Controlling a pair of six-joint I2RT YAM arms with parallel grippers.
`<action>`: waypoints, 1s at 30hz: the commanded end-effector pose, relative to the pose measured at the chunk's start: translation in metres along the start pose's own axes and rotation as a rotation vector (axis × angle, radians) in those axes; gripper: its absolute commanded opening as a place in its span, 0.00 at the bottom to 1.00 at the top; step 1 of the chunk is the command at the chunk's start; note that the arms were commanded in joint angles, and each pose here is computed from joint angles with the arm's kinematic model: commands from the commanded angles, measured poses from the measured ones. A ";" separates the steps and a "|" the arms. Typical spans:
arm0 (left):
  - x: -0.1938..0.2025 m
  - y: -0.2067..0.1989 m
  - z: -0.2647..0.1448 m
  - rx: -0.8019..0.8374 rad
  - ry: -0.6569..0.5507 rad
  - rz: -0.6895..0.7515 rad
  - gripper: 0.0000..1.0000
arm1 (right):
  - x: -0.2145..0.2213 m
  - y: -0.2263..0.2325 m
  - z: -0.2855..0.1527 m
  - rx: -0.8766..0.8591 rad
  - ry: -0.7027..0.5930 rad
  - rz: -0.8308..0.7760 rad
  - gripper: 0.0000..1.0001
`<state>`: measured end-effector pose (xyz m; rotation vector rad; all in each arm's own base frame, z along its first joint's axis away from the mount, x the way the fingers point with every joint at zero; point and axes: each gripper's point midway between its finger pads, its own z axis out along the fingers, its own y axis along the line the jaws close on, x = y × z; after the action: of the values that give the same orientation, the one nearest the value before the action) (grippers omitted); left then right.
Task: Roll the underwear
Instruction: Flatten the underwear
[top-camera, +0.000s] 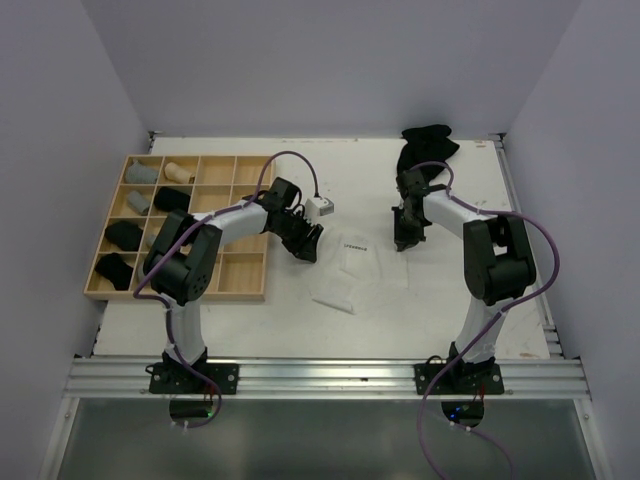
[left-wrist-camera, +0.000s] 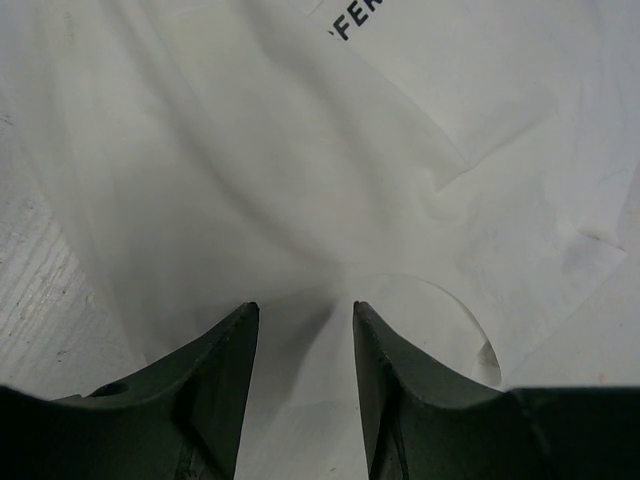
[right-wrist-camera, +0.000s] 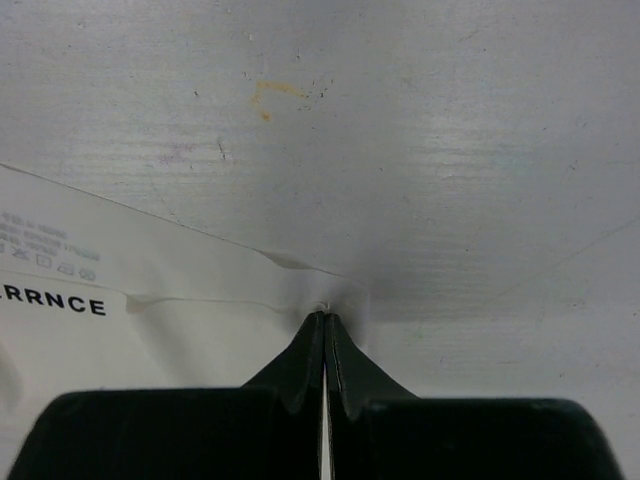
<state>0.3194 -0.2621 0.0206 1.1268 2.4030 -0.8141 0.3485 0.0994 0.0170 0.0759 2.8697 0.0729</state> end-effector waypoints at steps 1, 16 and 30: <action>0.047 0.011 0.016 -0.031 0.137 -0.078 0.48 | -0.011 0.007 -0.016 -0.034 -0.031 -0.001 0.00; 0.050 0.011 0.019 -0.021 0.145 -0.087 0.48 | -0.017 0.002 -0.027 -0.032 -0.041 -0.006 0.00; 0.052 0.012 0.019 -0.026 0.152 -0.091 0.48 | -0.015 -0.020 -0.035 -0.009 -0.053 0.027 0.00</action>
<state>0.3196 -0.2618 0.0202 1.1226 2.4037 -0.8278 0.3514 0.0869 0.0345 0.1131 2.8589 0.0910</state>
